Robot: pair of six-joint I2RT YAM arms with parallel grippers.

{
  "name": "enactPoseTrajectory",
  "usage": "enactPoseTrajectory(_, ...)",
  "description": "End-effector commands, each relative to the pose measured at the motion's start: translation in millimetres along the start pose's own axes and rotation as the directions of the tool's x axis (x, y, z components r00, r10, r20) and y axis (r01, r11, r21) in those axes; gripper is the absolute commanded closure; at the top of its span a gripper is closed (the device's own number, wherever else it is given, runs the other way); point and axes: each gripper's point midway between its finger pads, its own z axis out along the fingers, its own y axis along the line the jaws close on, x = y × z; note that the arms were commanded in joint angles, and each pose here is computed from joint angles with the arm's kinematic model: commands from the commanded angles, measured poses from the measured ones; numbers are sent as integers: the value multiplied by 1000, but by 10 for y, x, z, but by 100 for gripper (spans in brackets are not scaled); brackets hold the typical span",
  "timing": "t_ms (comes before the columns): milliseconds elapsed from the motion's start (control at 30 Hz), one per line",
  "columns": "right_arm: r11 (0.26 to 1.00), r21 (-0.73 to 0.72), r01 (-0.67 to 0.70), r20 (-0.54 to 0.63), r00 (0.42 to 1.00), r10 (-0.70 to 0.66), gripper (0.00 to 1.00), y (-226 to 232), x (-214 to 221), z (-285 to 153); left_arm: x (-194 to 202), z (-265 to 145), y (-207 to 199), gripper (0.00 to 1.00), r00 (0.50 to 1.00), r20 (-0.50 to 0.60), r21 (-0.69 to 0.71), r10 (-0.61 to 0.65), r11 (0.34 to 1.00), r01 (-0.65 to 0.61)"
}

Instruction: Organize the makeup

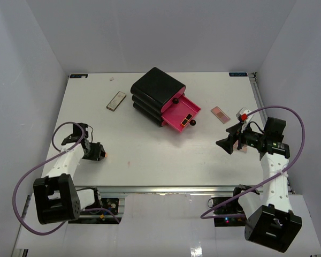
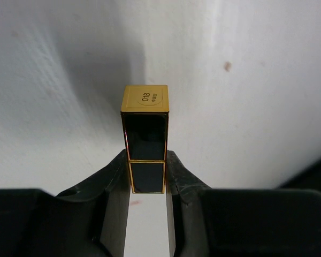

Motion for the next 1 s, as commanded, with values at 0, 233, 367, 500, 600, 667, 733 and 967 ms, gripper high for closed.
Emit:
enactPoseTrajectory(0, 1000, -7, -12, -6, 1000, 12, 10, -8, 56, 31, 182, -451, -603, 100, 960, 4, 302, 279, 915, -268)
enactPoseTrajectory(233, 1000, 14, -20, -20, 1000, 20, 10, -64, 110, 41, 1010, -1172, -1155, 100, 719, 196, 641, 667, 468, -609)
enactPoseTrajectory(367, 999, 23, -25, -28, 999, 26, 10, -100, 140, 48, 1609, -1609, -1306, 100, 503, 355, 738, 788, 94, -668)
enactPoseTrajectory(500, 999, 41, -23, -37, 999, 24, 10, -143, 160, 45, 2318, -1776, -1365, 100, 198, 537, 631, 820, -234, -740)
enactPoseTrajectory(600, 999, 46, -29, -41, 999, 31, 10, -156, 183, 50, 2665, -1765, -1557, 100, -2, 650, 470, 760, -405, -784)
enactPoseTrajectory(667, 998, 48, -35, -44, 998, 37, 10, -166, 199, 50, 2848, -1800, -1693, 100, -84, 699, 374, 710, -463, -803)
enactPoseTrajectory(733, 998, 52, -39, -46, 998, 42, 10, -181, 211, 49, 2958, -1808, -1862, 100, -173, 733, 275, 658, -519, -809)
enactPoseTrajectory(967, 997, 59, -54, -51, 997, 57, 10, -208, 246, 49, 3233, -1441, -2315, 100, -401, 715, 58, 573, -621, -782)
